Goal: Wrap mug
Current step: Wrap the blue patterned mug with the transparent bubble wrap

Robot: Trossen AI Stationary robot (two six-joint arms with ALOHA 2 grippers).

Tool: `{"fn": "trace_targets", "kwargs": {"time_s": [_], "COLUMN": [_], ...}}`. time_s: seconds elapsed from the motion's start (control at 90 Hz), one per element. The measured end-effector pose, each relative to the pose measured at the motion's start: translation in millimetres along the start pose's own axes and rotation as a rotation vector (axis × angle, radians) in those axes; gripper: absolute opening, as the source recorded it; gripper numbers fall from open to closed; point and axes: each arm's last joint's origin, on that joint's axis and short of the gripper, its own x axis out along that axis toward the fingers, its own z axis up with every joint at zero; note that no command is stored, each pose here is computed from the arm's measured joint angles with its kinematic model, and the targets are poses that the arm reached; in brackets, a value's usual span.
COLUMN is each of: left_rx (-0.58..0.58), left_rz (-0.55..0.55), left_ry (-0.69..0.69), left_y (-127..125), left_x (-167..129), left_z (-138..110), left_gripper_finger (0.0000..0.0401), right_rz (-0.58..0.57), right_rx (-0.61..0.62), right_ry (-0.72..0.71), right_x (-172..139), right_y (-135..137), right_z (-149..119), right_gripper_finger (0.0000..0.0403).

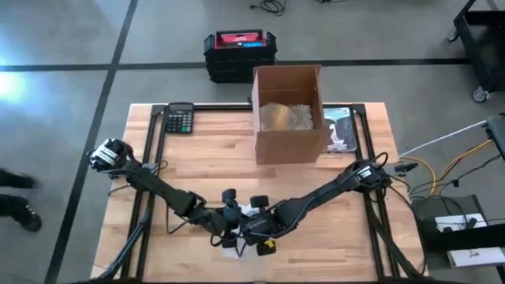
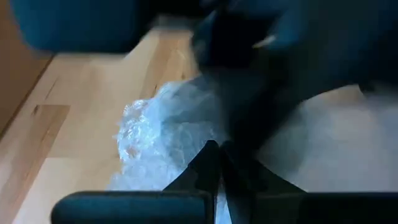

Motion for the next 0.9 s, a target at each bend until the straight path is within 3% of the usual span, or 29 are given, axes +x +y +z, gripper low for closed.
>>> {"fn": "trace_targets", "kwargs": {"time_s": [0.256,0.5,0.611,0.789,0.9], "left_rx": [-0.022,-0.010,-0.083,-0.136,-0.159], "left_rz": [-0.046,-0.098,-0.081,-0.006,-0.021], "left_ry": [-0.029,-0.017,0.061,0.257,0.234], "left_y": [0.6,6.7,13.5,18.4,15.9], "left_x": [-11.9,-42.8,-65.9,-83.0,-66.4], "left_z": [10.3,23.4,22.1,-7.5,-28.6], "left_gripper_finger": [0.0021,0.0115,0.0142,0.0127,0.0084], "right_rz": [0.016,0.030,0.030,0.031,0.031], "right_rx": [0.029,0.012,0.009,-0.009,-0.021], "right_ry": [0.006,-0.018,-0.018,-0.019,-0.022], "right_x": [4.1,1.3,1.3,1.4,1.4], "right_y": [0.5,1.2,1.3,1.4,1.4], "right_z": [-3.6,0.4,0.5,0.6,0.9], "right_gripper_finger": [0.0002,0.0002,0.0002,0.0002,0.0002]}}
